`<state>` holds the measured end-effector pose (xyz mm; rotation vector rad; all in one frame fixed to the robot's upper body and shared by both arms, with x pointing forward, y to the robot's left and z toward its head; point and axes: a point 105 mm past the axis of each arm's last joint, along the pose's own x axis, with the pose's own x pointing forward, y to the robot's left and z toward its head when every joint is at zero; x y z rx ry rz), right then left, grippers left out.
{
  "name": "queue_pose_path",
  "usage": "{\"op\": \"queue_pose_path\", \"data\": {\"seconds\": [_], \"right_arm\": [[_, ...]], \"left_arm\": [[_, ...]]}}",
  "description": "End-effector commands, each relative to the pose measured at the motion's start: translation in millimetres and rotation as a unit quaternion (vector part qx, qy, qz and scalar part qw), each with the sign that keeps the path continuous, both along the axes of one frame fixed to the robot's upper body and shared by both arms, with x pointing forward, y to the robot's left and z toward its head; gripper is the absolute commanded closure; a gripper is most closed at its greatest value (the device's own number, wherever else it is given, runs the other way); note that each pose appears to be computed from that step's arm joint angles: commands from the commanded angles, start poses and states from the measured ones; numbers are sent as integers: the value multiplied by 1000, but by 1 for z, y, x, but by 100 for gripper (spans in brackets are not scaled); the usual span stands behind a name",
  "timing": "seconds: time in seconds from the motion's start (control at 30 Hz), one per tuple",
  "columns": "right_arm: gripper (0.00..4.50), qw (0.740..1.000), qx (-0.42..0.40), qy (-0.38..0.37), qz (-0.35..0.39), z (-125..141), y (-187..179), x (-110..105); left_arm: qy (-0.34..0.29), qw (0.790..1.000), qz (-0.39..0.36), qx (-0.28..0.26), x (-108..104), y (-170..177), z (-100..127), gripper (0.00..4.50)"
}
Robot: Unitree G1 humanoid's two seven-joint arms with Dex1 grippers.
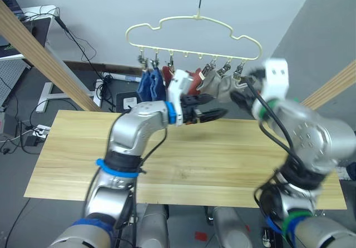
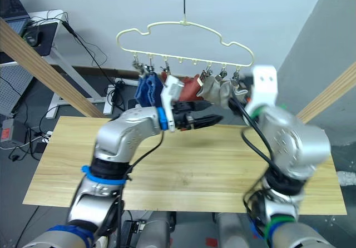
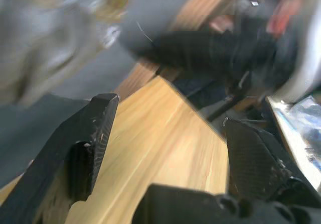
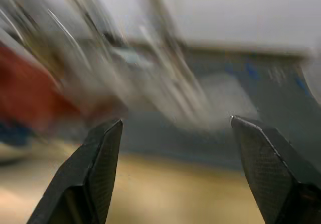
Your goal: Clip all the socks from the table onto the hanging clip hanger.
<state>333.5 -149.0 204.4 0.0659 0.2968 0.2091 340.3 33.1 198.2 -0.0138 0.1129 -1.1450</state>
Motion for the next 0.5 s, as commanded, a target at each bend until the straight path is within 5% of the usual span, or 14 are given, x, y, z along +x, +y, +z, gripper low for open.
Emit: {"op": "queue_pose_path", "data": {"seconds": [0.03,0.5], "right_arm": [[95,997,-13,-46,66,12,9,-22],[95,979,-37,-58,190,-29,18,-63]], "left_arm": [[-24,1000,-17,-6,-20,-2,7,63],[-21,992,124,9,-40,70,-27,63]]}}
